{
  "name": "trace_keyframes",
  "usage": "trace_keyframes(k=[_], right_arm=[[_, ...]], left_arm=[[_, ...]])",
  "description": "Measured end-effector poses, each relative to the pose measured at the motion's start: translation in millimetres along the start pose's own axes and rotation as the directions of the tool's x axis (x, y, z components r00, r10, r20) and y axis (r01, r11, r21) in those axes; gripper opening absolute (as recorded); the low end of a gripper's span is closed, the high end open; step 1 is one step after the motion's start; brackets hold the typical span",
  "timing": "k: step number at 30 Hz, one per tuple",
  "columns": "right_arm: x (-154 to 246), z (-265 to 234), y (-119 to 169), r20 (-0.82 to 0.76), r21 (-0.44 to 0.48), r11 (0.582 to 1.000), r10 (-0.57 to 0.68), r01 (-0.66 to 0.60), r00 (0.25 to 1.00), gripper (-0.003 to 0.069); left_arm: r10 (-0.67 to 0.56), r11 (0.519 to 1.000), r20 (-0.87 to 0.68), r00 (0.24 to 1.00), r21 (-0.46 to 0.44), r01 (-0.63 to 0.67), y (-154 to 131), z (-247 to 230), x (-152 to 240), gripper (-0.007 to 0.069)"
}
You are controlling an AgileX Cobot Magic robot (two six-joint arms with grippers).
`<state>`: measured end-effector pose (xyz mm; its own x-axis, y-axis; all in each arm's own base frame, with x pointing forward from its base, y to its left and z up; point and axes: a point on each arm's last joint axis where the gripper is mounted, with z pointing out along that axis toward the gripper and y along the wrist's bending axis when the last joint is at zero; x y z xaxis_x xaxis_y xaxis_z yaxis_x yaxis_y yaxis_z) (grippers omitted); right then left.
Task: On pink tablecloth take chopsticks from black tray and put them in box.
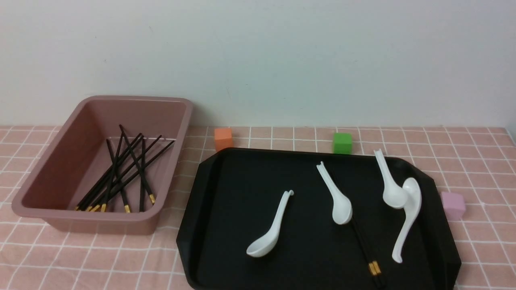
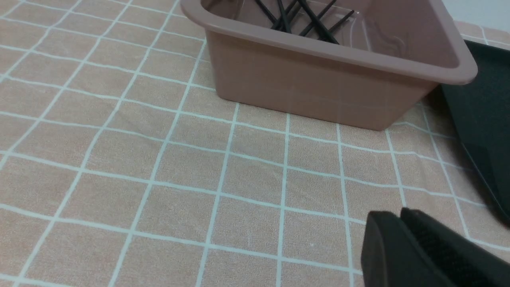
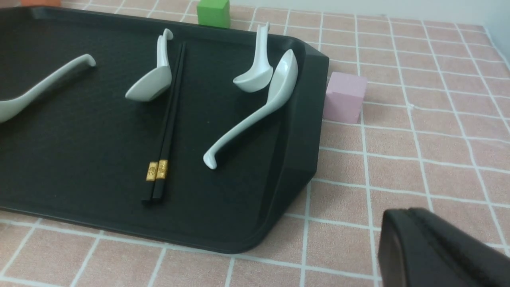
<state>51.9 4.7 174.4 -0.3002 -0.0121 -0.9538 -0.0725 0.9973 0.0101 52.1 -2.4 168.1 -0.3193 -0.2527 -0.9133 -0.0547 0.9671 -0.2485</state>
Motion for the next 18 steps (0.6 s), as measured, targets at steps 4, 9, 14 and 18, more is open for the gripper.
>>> trace_keyframes(k=[4,9,14,18], right_arm=[[0.0,0.0,0.0,0.0,0.0,1.0,0.001,-0.001,1.0,-0.0001],[0.0,0.0,0.0,0.0,0.0,1.0,0.001,-0.001,1.0,0.0],[0.0,0.0,0.0,0.0,0.0,1.0,0.001,-0.001,1.0,0.0005],[0.0,0.0,0.0,0.0,0.0,1.0,0.001,-0.001,1.0,0.0008]], left_arm=[[0.0,1.0,0.0,1.0,0.0,0.0,0.0,0.0,0.0,0.0057],[0.0,1.0,0.0,1.0,0.0,0.0,0.0,0.0,0.0,0.0063],[0.0,1.0,0.0,1.0,0.0,0.0,0.0,0.0,0.0,0.007],[0.0,1.0,0.0,1.0,0.0,0.0,0.0,0.0,0.0,0.0073]])
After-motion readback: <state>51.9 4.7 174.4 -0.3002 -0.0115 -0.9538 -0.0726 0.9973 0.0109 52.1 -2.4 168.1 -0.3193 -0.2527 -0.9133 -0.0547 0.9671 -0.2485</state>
